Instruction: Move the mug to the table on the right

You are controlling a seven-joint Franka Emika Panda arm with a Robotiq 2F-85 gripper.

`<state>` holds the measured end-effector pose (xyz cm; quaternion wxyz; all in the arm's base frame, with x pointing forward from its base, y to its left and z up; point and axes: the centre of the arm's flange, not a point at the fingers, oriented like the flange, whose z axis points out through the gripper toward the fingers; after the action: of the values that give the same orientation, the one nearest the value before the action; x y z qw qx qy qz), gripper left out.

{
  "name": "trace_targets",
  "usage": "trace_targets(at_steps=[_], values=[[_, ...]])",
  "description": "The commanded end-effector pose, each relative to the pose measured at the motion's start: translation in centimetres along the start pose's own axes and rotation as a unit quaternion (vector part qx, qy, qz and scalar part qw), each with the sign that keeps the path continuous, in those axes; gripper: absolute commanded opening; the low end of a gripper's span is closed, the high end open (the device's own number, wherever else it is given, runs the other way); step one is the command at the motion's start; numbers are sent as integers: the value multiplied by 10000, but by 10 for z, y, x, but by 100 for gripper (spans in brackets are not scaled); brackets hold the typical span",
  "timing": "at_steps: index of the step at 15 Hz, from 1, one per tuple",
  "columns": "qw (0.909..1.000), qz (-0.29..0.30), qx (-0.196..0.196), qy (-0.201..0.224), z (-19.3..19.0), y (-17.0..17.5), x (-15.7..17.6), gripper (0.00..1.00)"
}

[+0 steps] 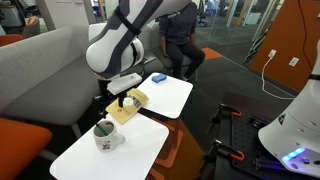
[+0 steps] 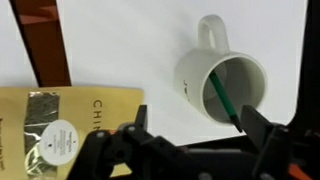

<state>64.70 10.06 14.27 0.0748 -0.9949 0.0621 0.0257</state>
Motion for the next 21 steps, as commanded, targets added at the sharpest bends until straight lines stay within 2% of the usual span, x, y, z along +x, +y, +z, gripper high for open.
trace_targets(at_steps=[1, 5, 8, 10, 11, 15, 19, 20, 21], values=[[9990, 46, 40, -443, 18, -14, 17, 100], [9960, -22, 214, -862, 42, -16, 24, 100], [9947, -42, 223, -1001, 60, -19, 31, 100], [9941, -52, 187, -1064, 72, -19, 35, 82], [9940, -46, 173, -1076, 77, -19, 37, 66], [9931, -110, 141, -1161, 85, -20, 40, 34], [9939, -157, 25, -1095, 80, -20, 43, 5], [9938, -131, 2, -1106, 81, -17, 44, 0], [9937, -109, -15, -1119, 81, -16, 45, 0]])
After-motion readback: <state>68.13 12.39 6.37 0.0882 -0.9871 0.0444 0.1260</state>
